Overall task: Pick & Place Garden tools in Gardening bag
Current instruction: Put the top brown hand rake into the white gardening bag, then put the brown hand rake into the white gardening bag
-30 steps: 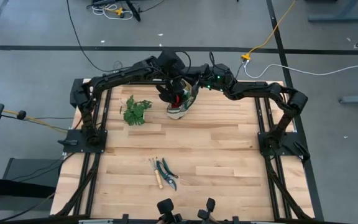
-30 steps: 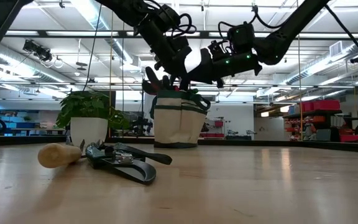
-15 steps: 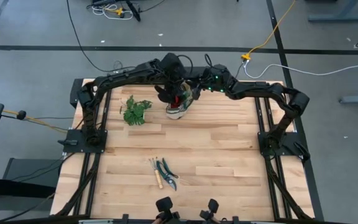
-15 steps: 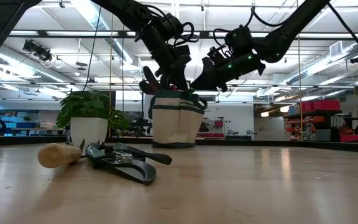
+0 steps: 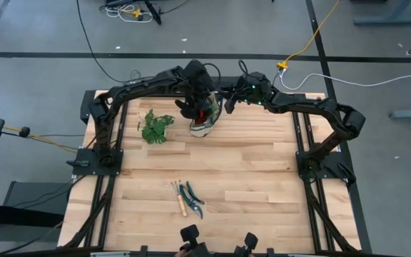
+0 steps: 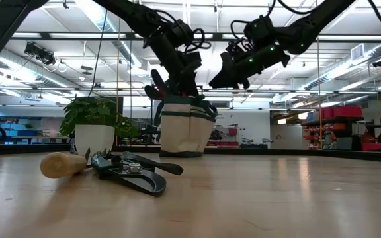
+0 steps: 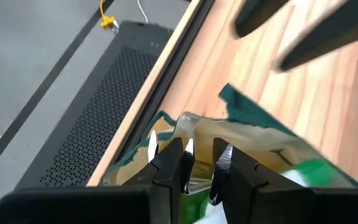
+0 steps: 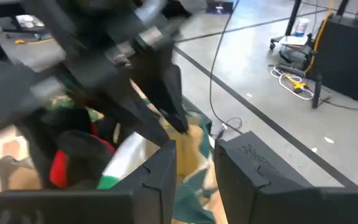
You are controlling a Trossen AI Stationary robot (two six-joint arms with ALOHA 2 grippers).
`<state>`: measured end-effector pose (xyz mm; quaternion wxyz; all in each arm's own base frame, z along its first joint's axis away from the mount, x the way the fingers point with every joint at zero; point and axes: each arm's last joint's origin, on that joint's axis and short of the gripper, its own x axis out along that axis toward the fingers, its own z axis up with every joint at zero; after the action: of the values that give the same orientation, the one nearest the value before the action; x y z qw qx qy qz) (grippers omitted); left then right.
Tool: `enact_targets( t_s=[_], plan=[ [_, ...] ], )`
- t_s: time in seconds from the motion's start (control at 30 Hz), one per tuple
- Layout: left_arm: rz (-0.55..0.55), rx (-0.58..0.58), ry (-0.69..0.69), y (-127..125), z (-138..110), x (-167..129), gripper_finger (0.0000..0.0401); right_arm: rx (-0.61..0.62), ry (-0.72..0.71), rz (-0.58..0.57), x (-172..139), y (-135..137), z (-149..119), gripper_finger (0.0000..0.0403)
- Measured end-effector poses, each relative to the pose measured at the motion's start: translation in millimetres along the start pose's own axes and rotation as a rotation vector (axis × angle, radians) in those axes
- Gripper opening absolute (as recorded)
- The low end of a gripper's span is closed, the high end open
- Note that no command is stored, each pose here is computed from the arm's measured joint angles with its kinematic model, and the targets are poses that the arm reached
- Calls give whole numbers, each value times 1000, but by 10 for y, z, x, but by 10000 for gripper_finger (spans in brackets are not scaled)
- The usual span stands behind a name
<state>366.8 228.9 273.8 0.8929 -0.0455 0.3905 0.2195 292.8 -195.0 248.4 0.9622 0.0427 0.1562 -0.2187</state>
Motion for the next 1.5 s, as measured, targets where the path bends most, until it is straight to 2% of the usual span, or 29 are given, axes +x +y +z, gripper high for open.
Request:
enact_targets(
  t_s=[0.13,0.3,0.53,0.7,1.03,1.33,1.5],
  plan=[
    [-2,-6,40,-6,-63,131,81,-3,2,11,4,38,0,107],
    [16,-49,53,18,-80,145,85,-6,18,15,6,51,-15,107],
    [21,-91,35,50,-55,89,208,-6,17,15,6,51,-15,107],
    [13,-88,32,27,-50,90,245,-5,27,14,7,49,-25,107],
    [12,-87,40,24,-50,73,243,-5,28,14,8,49,-27,107],
    [13,-87,16,47,114,-77,243,-1,31,14,8,49,-31,107],
    [9,-87,48,49,138,-141,243,0,32,14,8,49,-31,107]
  ],
)
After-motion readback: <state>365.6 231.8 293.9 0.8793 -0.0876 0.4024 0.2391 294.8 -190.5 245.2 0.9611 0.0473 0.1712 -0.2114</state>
